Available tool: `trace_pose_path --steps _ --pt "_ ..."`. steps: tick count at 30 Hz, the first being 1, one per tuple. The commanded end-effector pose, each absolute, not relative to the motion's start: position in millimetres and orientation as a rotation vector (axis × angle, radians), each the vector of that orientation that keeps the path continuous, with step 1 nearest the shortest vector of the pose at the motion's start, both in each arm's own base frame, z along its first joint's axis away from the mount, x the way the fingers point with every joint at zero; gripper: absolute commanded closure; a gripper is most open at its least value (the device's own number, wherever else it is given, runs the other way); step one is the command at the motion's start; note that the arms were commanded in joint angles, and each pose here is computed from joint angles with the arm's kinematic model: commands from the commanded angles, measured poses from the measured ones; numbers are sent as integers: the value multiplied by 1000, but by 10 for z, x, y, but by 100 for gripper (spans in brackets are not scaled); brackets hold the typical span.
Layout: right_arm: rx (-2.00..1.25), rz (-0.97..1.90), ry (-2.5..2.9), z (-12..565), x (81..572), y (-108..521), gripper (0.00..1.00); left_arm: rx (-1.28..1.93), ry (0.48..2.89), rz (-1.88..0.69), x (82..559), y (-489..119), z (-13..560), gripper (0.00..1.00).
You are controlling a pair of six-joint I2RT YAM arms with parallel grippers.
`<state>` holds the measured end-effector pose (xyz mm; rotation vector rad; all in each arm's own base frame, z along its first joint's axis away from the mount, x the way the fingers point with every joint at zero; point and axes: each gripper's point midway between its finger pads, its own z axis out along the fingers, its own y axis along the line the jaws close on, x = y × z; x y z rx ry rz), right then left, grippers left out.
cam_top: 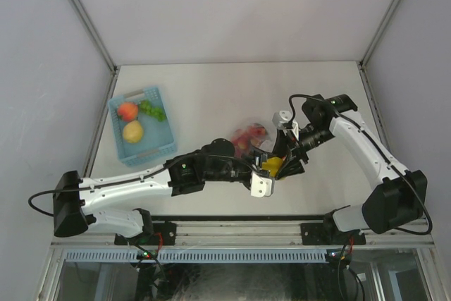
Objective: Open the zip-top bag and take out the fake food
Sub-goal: Place the fake fruit in the bin.
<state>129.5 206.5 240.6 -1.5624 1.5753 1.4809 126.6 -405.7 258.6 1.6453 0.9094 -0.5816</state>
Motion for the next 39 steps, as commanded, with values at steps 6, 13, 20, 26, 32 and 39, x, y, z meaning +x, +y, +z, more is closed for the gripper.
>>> trace_pose_path --steps 6,13,20,26,32,39 --pt "-1541 1496 1501 2588 1294 2139 83 1615 860 -606 1218 -4156 2869 60" --pt "-1539 1500 1508 2579 1295 2138 56 1593 897 -592 1256 -4106 2880 85" --pt "-1542 1491 1511 2569 1301 2126 16 1558 918 -589 1273 -4052 2895 95" --pt "-1527 1486 1523 2566 1328 2106 0 1538 937 -588 1283 -4000 2892 100" --pt "-1487 1465 1540 2571 1410 2054 0 1505 965 -584 1310 -3930 2891 100" --pt "-1436 1414 1536 2648 1534 1980 0 1460 1035 -584 1353 -3794 2797 100"
